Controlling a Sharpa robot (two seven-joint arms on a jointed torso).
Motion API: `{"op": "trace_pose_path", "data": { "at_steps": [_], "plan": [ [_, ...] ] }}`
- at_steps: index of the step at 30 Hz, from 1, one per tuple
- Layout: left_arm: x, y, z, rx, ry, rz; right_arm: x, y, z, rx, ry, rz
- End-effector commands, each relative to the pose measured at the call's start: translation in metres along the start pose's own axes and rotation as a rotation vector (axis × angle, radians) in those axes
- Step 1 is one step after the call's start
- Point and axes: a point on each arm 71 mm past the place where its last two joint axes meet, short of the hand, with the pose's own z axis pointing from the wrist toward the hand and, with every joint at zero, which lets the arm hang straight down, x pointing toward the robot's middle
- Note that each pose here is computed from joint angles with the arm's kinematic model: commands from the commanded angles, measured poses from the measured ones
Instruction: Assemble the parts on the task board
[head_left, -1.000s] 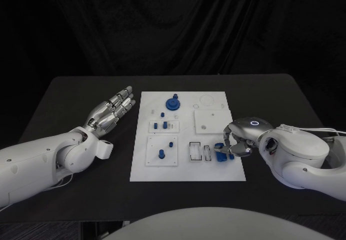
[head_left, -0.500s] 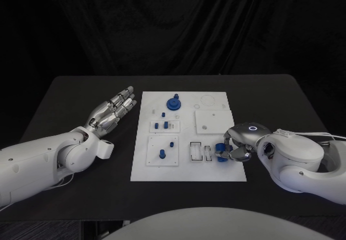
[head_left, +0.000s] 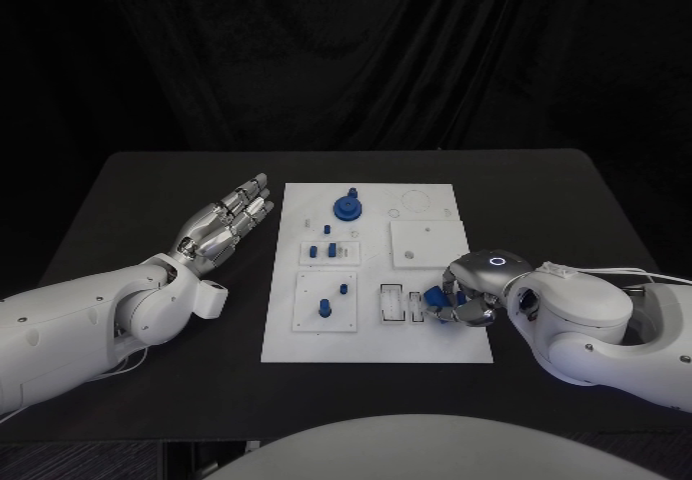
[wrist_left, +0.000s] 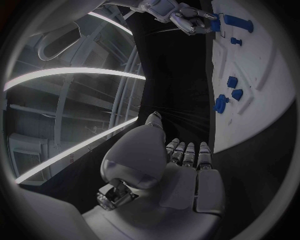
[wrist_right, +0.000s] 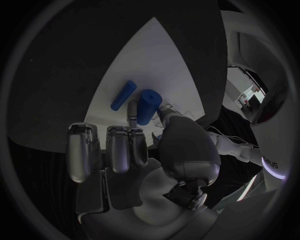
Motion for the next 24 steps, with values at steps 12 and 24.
{"op": "trace_pose_path", "data": {
  "at_steps": [12, 24],
  "plan": [
    [0.0023, -0.0018, 0.0003, 0.039, 0.016, -0.014, 0.0036, 0.0026, 0.0084, -0.022, 0.008, -0.007],
    [0.0014, -0.0013, -0.0008, 0.035, 0.014, -0.013, 0.0043, 0.0008, 0.0068, -0.027, 0.015, 0.201]
  ]
}}
